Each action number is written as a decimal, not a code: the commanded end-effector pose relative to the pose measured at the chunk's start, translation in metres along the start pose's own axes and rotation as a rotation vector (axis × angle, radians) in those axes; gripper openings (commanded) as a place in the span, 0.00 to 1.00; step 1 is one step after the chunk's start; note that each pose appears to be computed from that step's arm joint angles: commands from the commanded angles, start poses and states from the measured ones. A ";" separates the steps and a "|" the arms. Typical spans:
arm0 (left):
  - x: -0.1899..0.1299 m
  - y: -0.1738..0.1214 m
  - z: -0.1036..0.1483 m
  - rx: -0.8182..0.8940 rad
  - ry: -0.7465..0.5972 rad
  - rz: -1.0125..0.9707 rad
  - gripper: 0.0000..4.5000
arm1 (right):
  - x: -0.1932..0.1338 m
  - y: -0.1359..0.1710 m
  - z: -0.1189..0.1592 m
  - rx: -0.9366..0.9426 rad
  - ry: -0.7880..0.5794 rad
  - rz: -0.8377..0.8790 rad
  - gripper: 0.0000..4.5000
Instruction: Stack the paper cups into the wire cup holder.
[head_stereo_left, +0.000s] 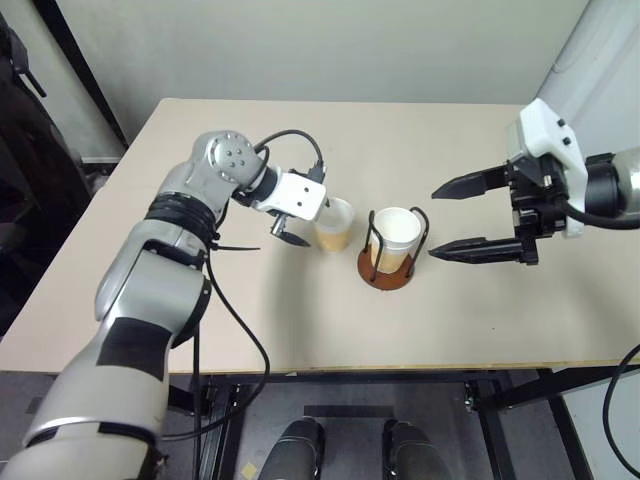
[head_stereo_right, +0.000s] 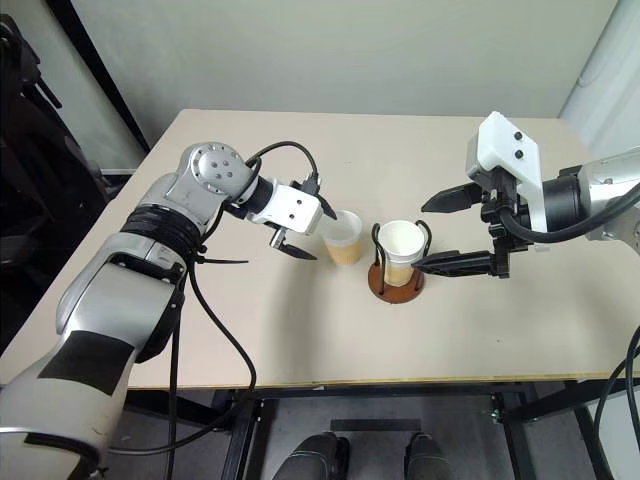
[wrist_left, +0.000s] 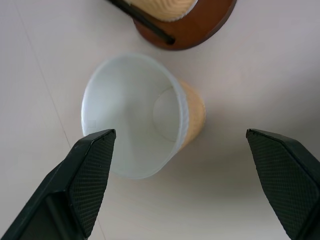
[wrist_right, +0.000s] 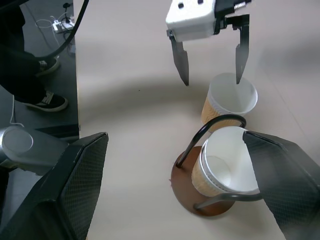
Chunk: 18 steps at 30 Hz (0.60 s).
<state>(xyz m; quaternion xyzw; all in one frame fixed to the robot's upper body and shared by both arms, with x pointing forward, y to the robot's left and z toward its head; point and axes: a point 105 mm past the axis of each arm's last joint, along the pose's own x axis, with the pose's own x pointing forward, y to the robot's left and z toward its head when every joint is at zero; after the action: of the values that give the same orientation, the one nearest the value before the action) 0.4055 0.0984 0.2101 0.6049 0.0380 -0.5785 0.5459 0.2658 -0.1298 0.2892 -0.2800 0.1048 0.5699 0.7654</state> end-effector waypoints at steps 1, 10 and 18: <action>0.002 0.009 0.004 0.021 0.002 0.053 1.00 | -0.008 0.000 0.008 -0.035 -0.008 -0.037 1.00; 0.014 0.005 0.006 0.012 -0.018 0.040 0.96 | -0.010 0.000 0.007 -0.025 0.002 -0.050 1.00; 0.013 -0.002 0.010 0.002 -0.055 -0.027 0.36 | -0.012 -0.001 0.005 -0.017 0.005 -0.058 1.00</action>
<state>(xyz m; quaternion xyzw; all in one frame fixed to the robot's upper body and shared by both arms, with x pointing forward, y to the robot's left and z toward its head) 0.4038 0.0888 0.1928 0.5951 0.0502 -0.5979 0.5347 0.2648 -0.1329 0.2868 -0.2787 0.1166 0.5606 0.7710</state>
